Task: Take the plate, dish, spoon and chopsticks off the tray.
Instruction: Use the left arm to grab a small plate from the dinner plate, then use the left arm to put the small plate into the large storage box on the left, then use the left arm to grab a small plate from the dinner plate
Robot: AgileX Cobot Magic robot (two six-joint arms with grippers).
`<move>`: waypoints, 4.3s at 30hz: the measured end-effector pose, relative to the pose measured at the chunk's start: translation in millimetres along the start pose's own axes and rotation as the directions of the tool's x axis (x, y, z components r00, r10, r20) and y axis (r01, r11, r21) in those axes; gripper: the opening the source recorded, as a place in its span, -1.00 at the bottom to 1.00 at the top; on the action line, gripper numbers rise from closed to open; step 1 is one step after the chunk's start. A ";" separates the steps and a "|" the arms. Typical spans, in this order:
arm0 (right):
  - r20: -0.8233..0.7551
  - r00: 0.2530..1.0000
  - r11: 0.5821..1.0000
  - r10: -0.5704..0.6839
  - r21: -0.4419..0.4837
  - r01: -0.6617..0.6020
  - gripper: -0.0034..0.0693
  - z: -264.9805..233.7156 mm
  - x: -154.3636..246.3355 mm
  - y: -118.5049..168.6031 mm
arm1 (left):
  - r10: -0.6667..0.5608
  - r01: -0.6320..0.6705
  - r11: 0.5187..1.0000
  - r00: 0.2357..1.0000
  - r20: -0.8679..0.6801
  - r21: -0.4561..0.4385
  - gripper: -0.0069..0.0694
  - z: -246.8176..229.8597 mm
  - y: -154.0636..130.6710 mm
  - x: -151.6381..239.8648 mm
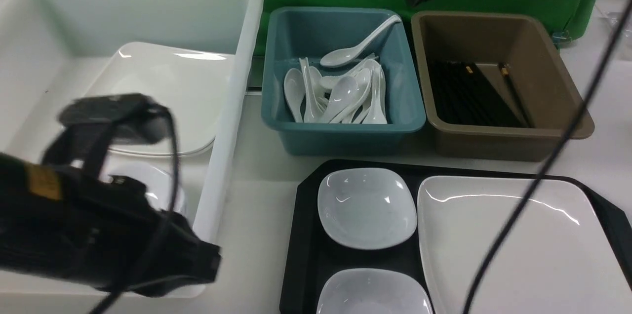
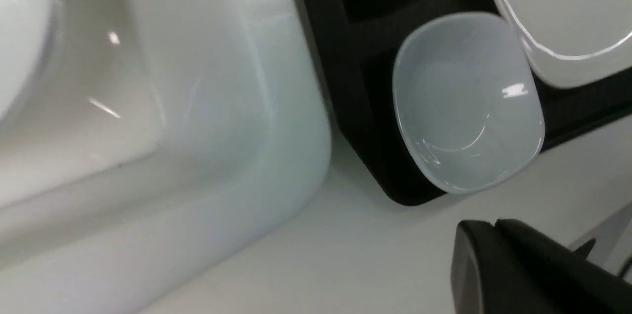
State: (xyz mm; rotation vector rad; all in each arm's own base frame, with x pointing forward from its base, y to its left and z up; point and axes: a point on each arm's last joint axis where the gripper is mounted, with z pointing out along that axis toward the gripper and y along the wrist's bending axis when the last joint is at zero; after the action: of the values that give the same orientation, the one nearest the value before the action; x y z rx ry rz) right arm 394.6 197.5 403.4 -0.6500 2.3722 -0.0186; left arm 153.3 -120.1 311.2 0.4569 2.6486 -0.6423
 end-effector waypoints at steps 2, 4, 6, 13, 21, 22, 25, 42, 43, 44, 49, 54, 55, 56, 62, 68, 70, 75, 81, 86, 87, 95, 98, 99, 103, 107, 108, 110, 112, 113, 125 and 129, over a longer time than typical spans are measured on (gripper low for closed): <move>0.044 0.999 1.000 0.017 0.018 -0.018 -0.83 -53.0 12.2 -14.0 | 0.055 -0.057 0.998 0.995 -0.086 -0.032 -0.82 24.8 -18.9 -6.2; 0.026 0.999 0.999 0.036 0.039 -0.037 -0.86 -83.2 36.4 -28.8 | 0.106 -0.117 0.991 0.981 -0.162 -0.060 -0.82 50.1 -34.3 -14.9; -0.020 0.998 0.997 0.057 0.059 -0.055 -0.86 -96.7 62.9 -39.8 | 0.128 -0.141 0.988 0.974 -0.187 -0.061 -0.82 62.8 -43.9 -23.8; -0.196 0.971 0.988 0.139 0.094 -0.122 -0.86 -115.0 168.5 -46.5 | 0.186 -0.208 0.976 0.950 -0.249 -0.067 -0.80 107.7 -57.5 -55.4; -0.242 0.954 0.984 0.176 0.025 -0.175 -0.86 -116.0 264.6 -17.3 | 0.271 -0.299 0.951 0.927 -0.261 -0.074 -0.51 151.7 -60.1 -78.9; -0.242 0.954 0.984 0.176 0.024 -0.176 -0.86 -115.1 273.3 -15.0 | 0.280 -0.312 0.946 0.922 -0.266 -0.085 -0.43 158.4 -57.8 -79.4; -0.245 0.953 0.984 0.176 0.021 -0.176 -0.86 -113.3 290.6 -10.4 | 0.304 -0.347 0.931 0.910 -0.280 -0.115 -0.11 177.6 -51.0 -79.7; -0.186 0.970 0.988 0.156 0.016 -0.155 -0.86 -110.8 290.5 -10.1 | 0.238 -0.312 0.942 0.877 -0.417 -0.119 0.25 224.8 -37.4 -63.2; -0.180 0.971 0.988 0.156 0.016 -0.155 -0.86 -110.7 290.0 -10.2 | 0.224 -0.305 0.944 0.873 -0.433 -0.126 0.07 223.8 -36.8 -62.0; -0.177 0.972 0.988 0.156 0.017 -0.155 -0.86 -110.6 289.7 -10.2 | 0.206 -0.294 0.946 0.872 -0.444 -0.138 -0.10 223.2 -36.1 -61.0; -0.170 0.973 0.988 0.156 0.016 -0.156 -0.85 -110.5 289.0 -10.2 | 0.179 -0.272 0.951 0.872 -0.455 -0.149 -0.35 215.8 -38.1 -61.9; -0.170 0.973 0.988 0.157 0.015 -0.157 -0.85 -110.5 289.0 -10.1 | 0.183 -0.268 0.952 0.886 -0.427 -0.147 -0.46 203.2 -42.2 -65.5; -0.169 0.973 0.988 0.157 0.015 -0.157 -0.85 -110.5 288.9 -10.2 | 0.185 -0.266 0.953 0.890 -0.417 -0.145 -0.51 199.0 -43.6 -66.8; -0.169 0.973 0.988 0.157 0.015 -0.157 -0.85 -110.5 288.9 -10.2 | 0.196 -0.265 0.954 0.904 -0.379 -0.138 -0.65 184.4 -48.2 -71.0; -0.168 0.973 0.988 0.157 0.015 -0.157 -0.84 -110.5 288.8 -10.2 | 0.192 -0.209 0.975 0.965 -0.181 -0.078 -0.76 119.9 -59.5 -88.5; -0.167 0.973 0.988 0.157 0.015 -0.157 -0.82 -110.5 288.7 -10.2 | 0.089 -0.088 0.995 0.996 0.016 -0.053 -0.76 48.5 -39.1 -105.2; -0.167 0.973 0.988 0.157 0.015 -0.157 -0.82 -110.5 288.7 -10.2 | 0.056 -0.052 0.996 0.996 0.068 -0.066 -0.76 27.9 -27.9 -108.0; -0.159 0.975 0.987 0.157 0.015 -0.157 -0.81 -110.4 288.0 -10.3 | -0.097 0.141 0.979 0.958 0.271 -0.150 -0.76 -52.9 27.9 -103.4; -0.147 0.976 0.987 0.158 0.015 -0.157 -0.81 -110.2 287.0 -10.5 | -0.312 0.446 0.855 0.850 0.425 -0.265 -0.76 -92.9 106.5 -66.8; -0.142 0.977 0.987 0.158 0.015 -0.157 -0.81 -110.1 286.6 -10.6 | -0.515 0.663 0.728 0.698 0.498 -0.175 -0.76 -53.3 163.4 -26.1; -0.141 0.977 0.987 0.158 0.015 -0.157 -0.81 -110.1 286.5 -10.6 | -0.529 0.678 0.717 0.681 0.506 -0.163 -0.76 -44.0 168.3 -19.8; -0.129 0.979 0.987 0.158 0.016 -0.157 -0.81 -110.0 285.4 -10.8 | -0.576 0.711 0.688 0.659 0.484 -0.148 -0.76 -10.2 184.0 -1.0; -0.128 0.979 0.987 0.158 0.016 -0.157 -0.81 -110.0 285.2 -10.8 | -0.575 0.714 0.683 0.656 0.489 -0.154 -0.70 -5.5 190.5 -3.4; -0.126 0.979 0.987 0.158 0.016 -0.157 -0.81 -109.9 285.1 -10.8 | -0.577 0.716 0.681 0.654 0.490 -0.154 -0.67 -3.6 192.6 -4.1; -0.126 0.979 0.987 0.158 0.016 -0.157 -0.81 -109.9 285.1 -10.9 | -0.582 0.713 0.679 0.667 0.465 -0.173 -0.43 4.9 200.2 -4.3; -0.126 0.979 0.987 0.160 0.011 -0.160 -0.81 -109.9 285.1 -10.4 | -0.552 0.662 0.722 0.725 0.413 -0.198 0.06 6.6 198.8 -4.2; -0.126 0.979 0.987 0.161 0.011 -0.161 -0.81 -109.9 285.0 -10.4 | -0.540 0.648 0.735 0.737 0.405 -0.200 0.16 3.9 197.8 -7.1; -0.126 0.979 0.987 0.162 0.010 -0.162 -0.81 -109.9 285.0 -10.3 | -0.512 0.618 0.760 0.760 0.399 -0.202 0.32 -3.9 194.6 -14.3; -0.126 0.978 0.986 0.163 0.007 -0.164 -0.81 -109.9 285.0 -10.0 | -0.451 0.567 0.799 0.785 0.425 -0.200 0.49 -22.5 188.4 -30.7; -0.127 0.978 0.986 0.165 0.005 -0.165 -0.81 -109.9 285.0 -9.8 | -0.429 0.549 0.812 0.791 0.436 -0.198 0.53 -30.3 185.3 -36.8; -0.136 0.977 0.986 0.166 0.002 -0.167 -0.76 -110.0 285.8 -9.3 | -0.129 0.156 0.986 0.935 0.331 -0.059 -0.56 -25.5 83.8 -86.3; -0.136 0.977 0.986 0.166 0.002 -0.167 -0.76 -110.0 285.8 -9.3 | 0.003 -0.011 1.000 0.942 0.335 0.021 -0.77 -3.7 26.3 -93.2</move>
State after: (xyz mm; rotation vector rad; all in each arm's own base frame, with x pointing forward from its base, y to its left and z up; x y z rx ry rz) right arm 145.1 41.6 317.8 -0.4648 2.5528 0.0226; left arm 244.3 -116.6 344.4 0.3293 2.3178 -0.6825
